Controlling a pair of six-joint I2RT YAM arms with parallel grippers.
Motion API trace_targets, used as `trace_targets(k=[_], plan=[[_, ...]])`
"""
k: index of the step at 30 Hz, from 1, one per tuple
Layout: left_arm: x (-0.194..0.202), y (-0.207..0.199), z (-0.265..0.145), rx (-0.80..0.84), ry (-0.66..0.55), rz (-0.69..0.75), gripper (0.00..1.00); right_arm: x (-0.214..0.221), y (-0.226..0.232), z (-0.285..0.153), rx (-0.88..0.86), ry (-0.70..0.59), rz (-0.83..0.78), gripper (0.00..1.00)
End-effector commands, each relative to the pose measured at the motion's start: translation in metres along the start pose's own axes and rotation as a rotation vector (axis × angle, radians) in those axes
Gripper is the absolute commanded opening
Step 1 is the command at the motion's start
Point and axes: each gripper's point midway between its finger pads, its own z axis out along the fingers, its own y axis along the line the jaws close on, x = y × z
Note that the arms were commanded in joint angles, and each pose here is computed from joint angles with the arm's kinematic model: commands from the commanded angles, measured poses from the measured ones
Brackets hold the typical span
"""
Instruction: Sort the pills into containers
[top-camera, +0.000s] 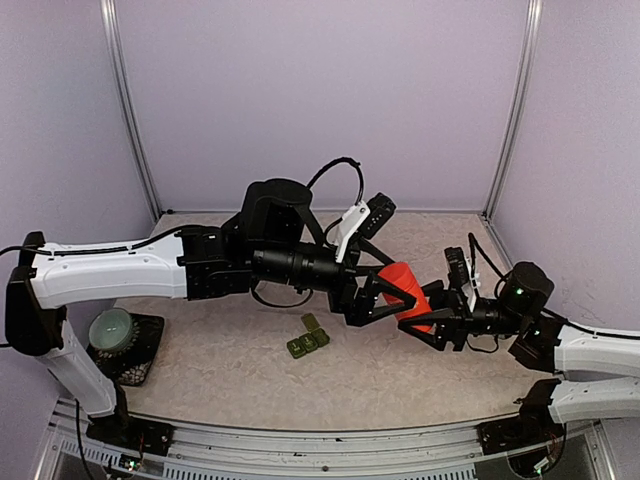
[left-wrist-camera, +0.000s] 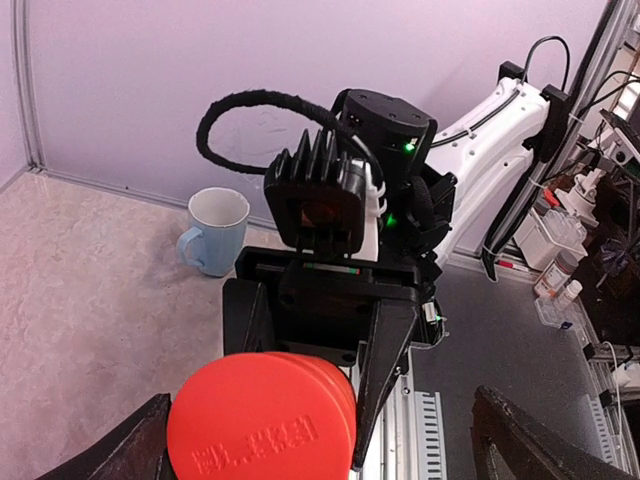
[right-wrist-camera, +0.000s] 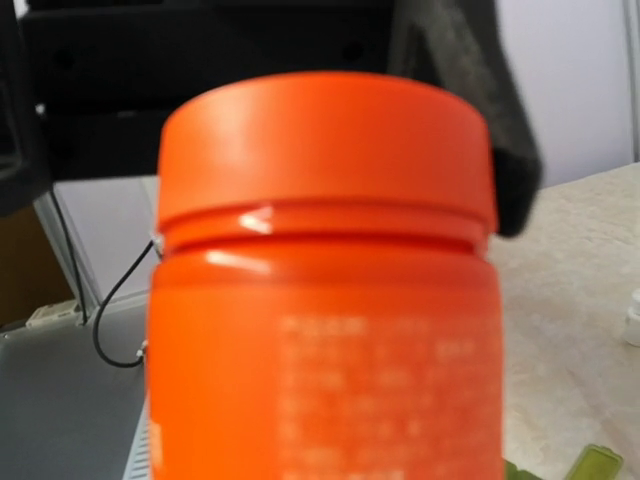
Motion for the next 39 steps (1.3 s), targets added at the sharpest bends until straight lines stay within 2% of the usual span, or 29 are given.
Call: trace_targets(k=[1,8,13,18,20,30,39], plan=[[-0.006,-0.042,-0.019,0.102,0.002,0.034,0.97,-0.01,-0.06,-0.021,0.29,-0.049,0.097,0.34],[-0.016,-0.074,-0.027,0.176,-0.016,0.068,0.95,-0.006,-0.084,-0.032,0.416,-0.032,0.118,0.34],[-0.026,-0.075,-0.036,0.149,-0.036,0.071,0.94,-0.013,-0.086,-0.035,0.431,-0.027,0.074,0.34],[-0.021,-0.031,-0.038,-0.059,0.026,0.122,0.99,-0.018,-0.037,-0.019,0.135,0.024,-0.006,0.34],[-0.015,-0.018,-0.037,-0.09,0.062,0.155,0.99,-0.02,-0.017,-0.016,0.02,0.04,-0.018,0.34],[0.0,-0.042,-0.033,0.106,0.091,0.422,0.99,-0.029,0.038,-0.015,-0.311,0.073,0.02,0.35],[-0.008,-0.039,-0.027,0.153,0.055,0.488,0.98,-0.033,0.073,-0.01,-0.48,0.114,0.025,0.36]])
